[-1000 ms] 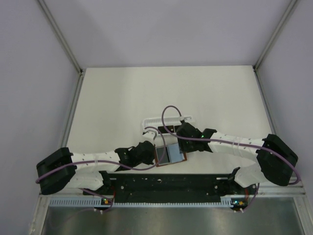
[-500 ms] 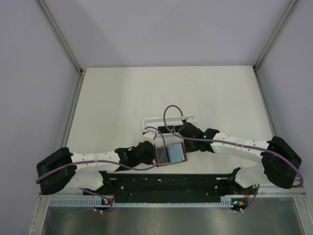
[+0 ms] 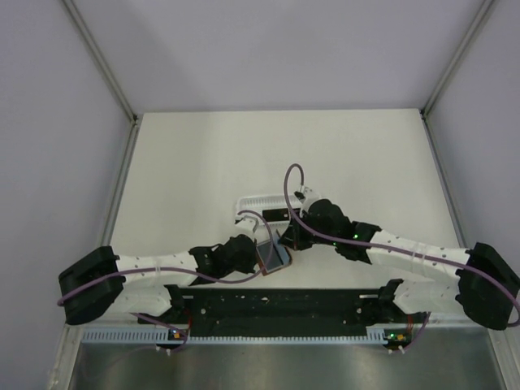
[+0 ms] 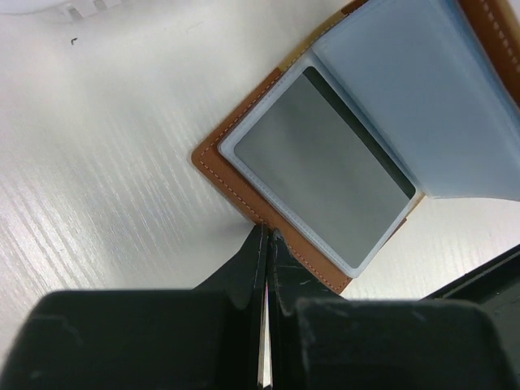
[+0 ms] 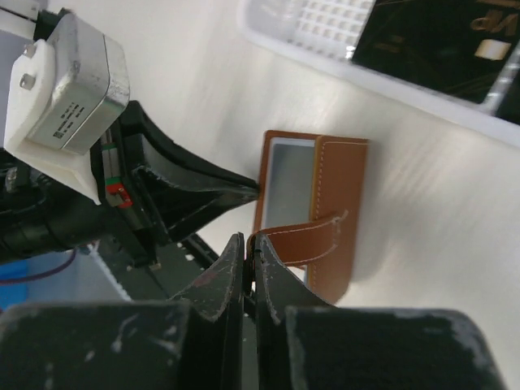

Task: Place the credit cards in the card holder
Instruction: Close the card holder at the center of the board.

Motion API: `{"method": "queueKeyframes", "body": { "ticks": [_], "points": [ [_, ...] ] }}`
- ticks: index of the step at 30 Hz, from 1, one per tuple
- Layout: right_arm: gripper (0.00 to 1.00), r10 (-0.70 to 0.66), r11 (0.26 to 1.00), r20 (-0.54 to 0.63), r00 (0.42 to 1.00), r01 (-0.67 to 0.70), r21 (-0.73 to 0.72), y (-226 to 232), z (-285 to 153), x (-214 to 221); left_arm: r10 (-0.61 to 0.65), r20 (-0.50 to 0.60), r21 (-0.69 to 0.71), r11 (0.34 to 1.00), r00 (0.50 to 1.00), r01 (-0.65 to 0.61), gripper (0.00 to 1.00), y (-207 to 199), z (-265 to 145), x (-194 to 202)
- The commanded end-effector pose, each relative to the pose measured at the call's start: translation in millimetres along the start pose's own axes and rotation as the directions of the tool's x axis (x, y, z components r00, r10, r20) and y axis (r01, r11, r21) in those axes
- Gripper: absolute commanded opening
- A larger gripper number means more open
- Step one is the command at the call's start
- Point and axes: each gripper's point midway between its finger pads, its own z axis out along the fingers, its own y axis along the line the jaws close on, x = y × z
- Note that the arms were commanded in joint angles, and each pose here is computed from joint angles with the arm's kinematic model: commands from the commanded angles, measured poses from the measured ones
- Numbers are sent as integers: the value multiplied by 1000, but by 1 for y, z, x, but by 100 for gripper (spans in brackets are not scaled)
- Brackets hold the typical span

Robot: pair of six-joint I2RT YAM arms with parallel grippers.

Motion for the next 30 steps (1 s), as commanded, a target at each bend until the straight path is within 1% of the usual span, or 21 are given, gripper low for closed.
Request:
{"method": "queueKeyframes", "body": {
  "ticks": [1,5,8,12,13,17,19,20,22,23,24,25,27,30],
  "points": [
    [0,57,961,-64,996,-72,-268,48,15,14,-91,82,63,994,992,86,0,-8,-5,-14],
    [0,101,908,-134,986,-146,-393,67,21,26,-158,118,76,986,980,150,0,0,-11,-12],
    [0,110,880,-172,979,-177,-440,73,27,34,-209,146,75,977,967,200,0,8,-16,-11],
    [0,114,872,-210,971,-199,-447,71,36,44,-247,208,73,969,947,237,0,16,-27,-22],
    [0,114,874,-218,969,-202,-441,69,40,46,-241,210,54,971,948,235,0,21,-29,-20],
    [0,123,891,-258,958,-221,-398,58,56,60,-240,263,57,971,934,234,0,24,-39,-33],
    [0,124,893,-277,953,-229,-387,53,62,66,-233,273,53,972,933,228,0,24,-42,-37],
    [4,124,893,-285,950,-232,-386,52,65,68,-232,276,54,973,933,226,0,23,-43,-39],
    [20,119,890,-313,942,-241,-386,51,68,74,-227,283,49,974,932,222,0,23,-46,-43],
    [29,120,888,-323,939,-247,-387,51,69,77,-225,285,44,974,932,222,0,24,-46,-44],
    [36,118,886,-327,938,-248,-392,52,70,77,-226,290,41,974,930,224,0,24,-48,-46],
    [41,114,883,-331,937,-248,-399,53,69,77,-226,294,37,974,929,225,0,25,-48,-47],
    [46,107,876,-323,940,-243,-418,59,65,71,-226,307,36,973,924,226,0,24,-51,-51],
    [56,80,876,-301,950,-211,-433,67,58,61,-224,318,30,974,921,226,0,25,-52,-55]
  ]
}}
